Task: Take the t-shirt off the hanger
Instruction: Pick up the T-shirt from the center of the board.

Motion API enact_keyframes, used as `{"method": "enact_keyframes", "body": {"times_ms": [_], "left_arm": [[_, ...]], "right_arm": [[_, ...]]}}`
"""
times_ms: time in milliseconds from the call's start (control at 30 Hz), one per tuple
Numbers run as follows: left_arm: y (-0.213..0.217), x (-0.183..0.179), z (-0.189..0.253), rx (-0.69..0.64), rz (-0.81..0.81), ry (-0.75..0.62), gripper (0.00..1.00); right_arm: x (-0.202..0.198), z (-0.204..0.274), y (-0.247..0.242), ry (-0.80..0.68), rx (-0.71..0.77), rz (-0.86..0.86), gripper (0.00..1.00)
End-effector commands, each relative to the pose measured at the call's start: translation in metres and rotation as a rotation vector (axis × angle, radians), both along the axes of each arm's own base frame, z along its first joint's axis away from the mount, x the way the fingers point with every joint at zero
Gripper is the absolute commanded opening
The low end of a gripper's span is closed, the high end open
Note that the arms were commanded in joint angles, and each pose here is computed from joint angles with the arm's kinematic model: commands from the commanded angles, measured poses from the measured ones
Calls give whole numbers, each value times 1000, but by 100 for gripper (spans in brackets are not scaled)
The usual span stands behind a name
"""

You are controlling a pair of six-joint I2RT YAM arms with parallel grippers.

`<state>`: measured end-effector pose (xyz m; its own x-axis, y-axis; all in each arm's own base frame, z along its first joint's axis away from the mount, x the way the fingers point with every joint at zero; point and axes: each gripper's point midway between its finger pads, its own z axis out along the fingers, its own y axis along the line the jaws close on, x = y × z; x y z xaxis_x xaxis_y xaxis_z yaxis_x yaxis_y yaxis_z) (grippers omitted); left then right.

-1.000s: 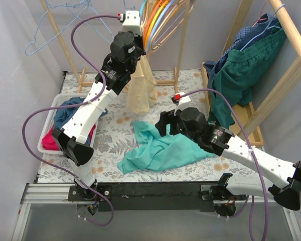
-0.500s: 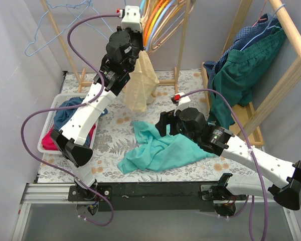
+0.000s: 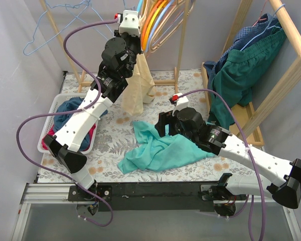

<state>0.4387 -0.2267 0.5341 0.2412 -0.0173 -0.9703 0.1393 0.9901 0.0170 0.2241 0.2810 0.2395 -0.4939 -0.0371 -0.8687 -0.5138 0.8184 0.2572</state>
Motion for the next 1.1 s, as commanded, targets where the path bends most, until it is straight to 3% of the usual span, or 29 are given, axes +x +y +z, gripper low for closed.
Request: {"method": "enact_keyframes", "body": {"times_ms": [0,167,333,833,933,967,1033,1067], "left_arm": [[37,-44,84,-171,22,-226,0],[46,-53,96,-174,35,-253,0],[52,-62,102,-186,29,-255,0],[59,-73,80,-152,18,-167,0],[56,-71,75,-144,10,-152,0],[56,-71,74,-144,9,-148,0],[56,-70,73,-142,8,-143,0],[55,-71,72,-142,5,-142,0]], "right_arm": [[4,9,3,-19,19,3,86],[5,-30,-9,7,-193,27,96],[-2,-99,-13,135,-370,70,98],[-22,-227,-26,361,-537,121,98],[-29,-241,-22,403,-540,158,85],[-30,-244,-21,409,-542,166,63],[-31,-246,-19,419,-541,173,34],[-30,-245,-18,419,-541,173,11]]}}
